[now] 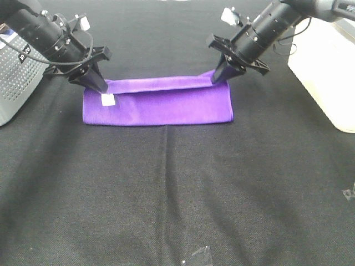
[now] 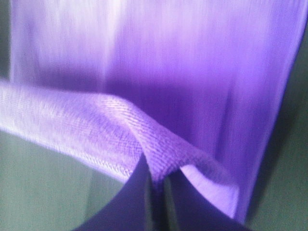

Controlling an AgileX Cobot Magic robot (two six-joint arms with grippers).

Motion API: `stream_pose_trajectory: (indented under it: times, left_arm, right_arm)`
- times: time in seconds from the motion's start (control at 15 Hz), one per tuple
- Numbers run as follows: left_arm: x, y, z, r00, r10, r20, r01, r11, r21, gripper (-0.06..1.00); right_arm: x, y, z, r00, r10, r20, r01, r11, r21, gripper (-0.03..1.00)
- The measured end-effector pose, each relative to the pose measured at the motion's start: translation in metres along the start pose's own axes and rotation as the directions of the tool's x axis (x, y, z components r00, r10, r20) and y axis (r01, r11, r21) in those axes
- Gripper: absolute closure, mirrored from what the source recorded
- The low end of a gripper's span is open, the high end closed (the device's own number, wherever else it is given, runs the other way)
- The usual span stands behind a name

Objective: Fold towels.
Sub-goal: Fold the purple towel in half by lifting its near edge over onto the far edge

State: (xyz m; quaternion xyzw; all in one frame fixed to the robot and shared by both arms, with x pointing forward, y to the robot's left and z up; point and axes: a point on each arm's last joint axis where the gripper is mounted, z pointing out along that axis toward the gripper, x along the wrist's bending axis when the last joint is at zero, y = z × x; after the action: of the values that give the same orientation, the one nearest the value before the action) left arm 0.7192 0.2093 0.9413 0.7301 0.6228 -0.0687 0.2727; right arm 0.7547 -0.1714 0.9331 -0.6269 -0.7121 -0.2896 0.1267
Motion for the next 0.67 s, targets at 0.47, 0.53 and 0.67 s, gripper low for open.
stream_pose_trajectory:
  times: [0.47, 0.53, 0.67]
  left_arm:
    - [0.010, 0.011, 0.018, 0.998, 0.062, -0.008, -0.063, 0.990, -0.124, 0.94]
    - [0.012, 0.011, 0.022, 0.998, 0.061, -0.009, -0.062, 0.990, -0.129, 0.94]
    - [0.015, 0.011, 0.026, 0.998, 0.062, -0.016, -0.064, 0.989, -0.136, 0.94]
  right_arm:
    - [-0.011, 0.016, 0.012, 0.999, 0.035, 0.023, -0.031, 0.987, -0.158, 0.96]
    - [-0.012, 0.016, 0.013, 0.999, 0.034, 0.026, -0.030, 0.987, -0.159, 0.96]
    - [-0.014, 0.015, 0.017, 0.999, 0.042, 0.023, -0.038, 0.987, -0.156, 0.96]
